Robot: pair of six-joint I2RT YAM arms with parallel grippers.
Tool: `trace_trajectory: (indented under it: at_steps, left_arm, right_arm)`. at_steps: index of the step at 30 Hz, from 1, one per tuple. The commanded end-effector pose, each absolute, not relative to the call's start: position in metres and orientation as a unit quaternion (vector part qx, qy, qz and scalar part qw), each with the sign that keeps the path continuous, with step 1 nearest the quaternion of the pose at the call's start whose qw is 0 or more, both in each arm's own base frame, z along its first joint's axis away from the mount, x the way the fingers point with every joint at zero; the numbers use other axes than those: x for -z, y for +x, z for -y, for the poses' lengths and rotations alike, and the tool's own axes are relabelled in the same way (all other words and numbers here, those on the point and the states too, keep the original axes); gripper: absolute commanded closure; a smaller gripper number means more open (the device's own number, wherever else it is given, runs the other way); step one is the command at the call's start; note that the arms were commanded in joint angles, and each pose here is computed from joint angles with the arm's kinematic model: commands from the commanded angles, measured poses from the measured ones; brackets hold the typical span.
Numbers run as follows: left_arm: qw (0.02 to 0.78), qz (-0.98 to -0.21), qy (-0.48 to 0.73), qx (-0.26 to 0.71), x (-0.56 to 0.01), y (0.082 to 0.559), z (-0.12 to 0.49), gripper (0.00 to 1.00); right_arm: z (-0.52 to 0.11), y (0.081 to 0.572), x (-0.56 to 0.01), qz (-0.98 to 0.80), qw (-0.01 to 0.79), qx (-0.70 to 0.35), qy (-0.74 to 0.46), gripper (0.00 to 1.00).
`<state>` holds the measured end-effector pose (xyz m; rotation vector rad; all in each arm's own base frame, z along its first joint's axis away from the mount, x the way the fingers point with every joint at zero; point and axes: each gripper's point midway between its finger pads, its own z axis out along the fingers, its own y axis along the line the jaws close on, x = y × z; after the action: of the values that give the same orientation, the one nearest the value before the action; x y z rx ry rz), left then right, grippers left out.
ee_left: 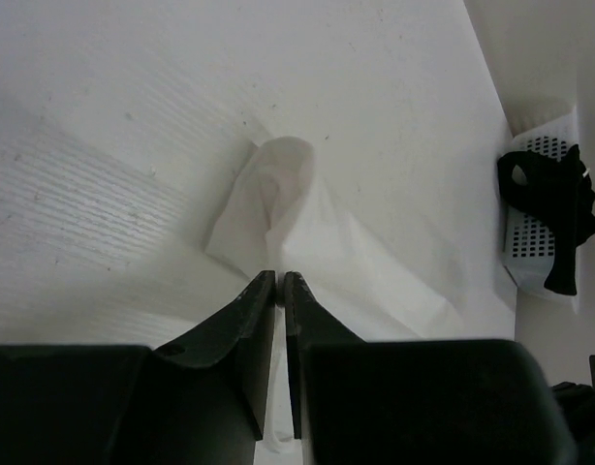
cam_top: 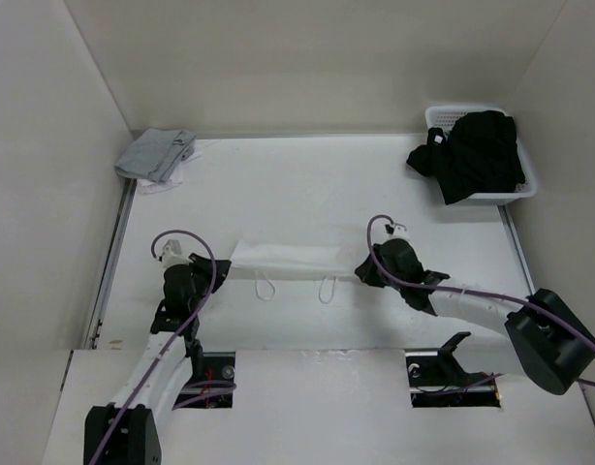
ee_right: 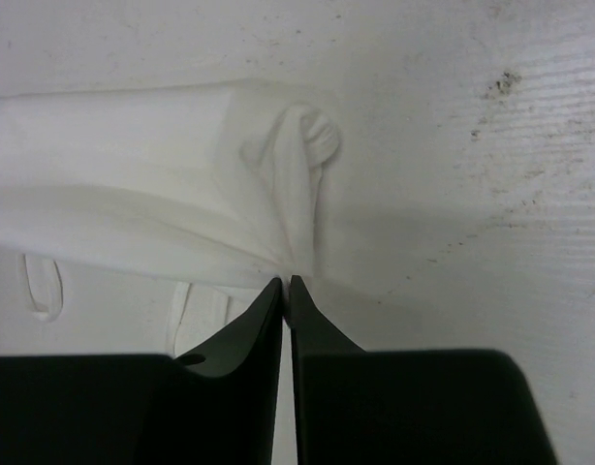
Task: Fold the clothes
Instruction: Fold the tank top
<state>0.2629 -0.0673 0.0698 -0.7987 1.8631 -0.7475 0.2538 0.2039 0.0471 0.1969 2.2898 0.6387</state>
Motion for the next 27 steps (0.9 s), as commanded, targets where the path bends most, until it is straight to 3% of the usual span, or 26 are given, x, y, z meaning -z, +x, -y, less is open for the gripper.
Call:
trace_trajectory:
  at_steps: [1, 3, 5, 9, 16, 21, 27]
  left_arm:
    - [0.466, -0.762, -0.333, 0.303, -0.062, 0.255, 0.064, 0.88]
    - [0.469, -0.758, -0.345, 0.294, -0.065, 0.255, 0.058, 0.78]
    - [0.480, -0.749, -0.351, 0.292, -0.074, 0.257, 0.052, 0.75]
    - [0.502, -0.731, -0.329, 0.323, -0.113, 0.266, 0.064, 0.76]
    - [0.514, -0.741, -0.240, 0.359, -0.150, 0.285, 0.144, 0.76]
    - [0.502, -0.761, -0.211, 0.353, -0.125, 0.304, 0.180, 0.75]
    - [0.476, -0.777, -0.246, 0.330, -0.077, 0.311, 0.157, 0.75]
  right_arm:
    - [-0.200, 0.254, -0.046, -0.895, 0.367, -0.235, 0.101, 0.87]
    - [-0.200, 0.248, -0.048, -0.896, 0.365, -0.233, 0.097, 0.75]
    - [-0.200, 0.244, -0.057, -0.892, 0.373, -0.237, 0.091, 0.62]
    - [-0.198, 0.246, -0.096, -0.875, 0.405, -0.251, 0.087, 0.57]
    - [-0.244, 0.275, -0.130, -0.856, 0.414, -0.305, 0.050, 0.88]
    - [-0.262, 0.306, -0.103, -0.863, 0.399, -0.305, 0.049, 0.91]
    - [-0.235, 0.321, -0.055, -0.880, 0.372, -0.272, 0.112, 0.92]
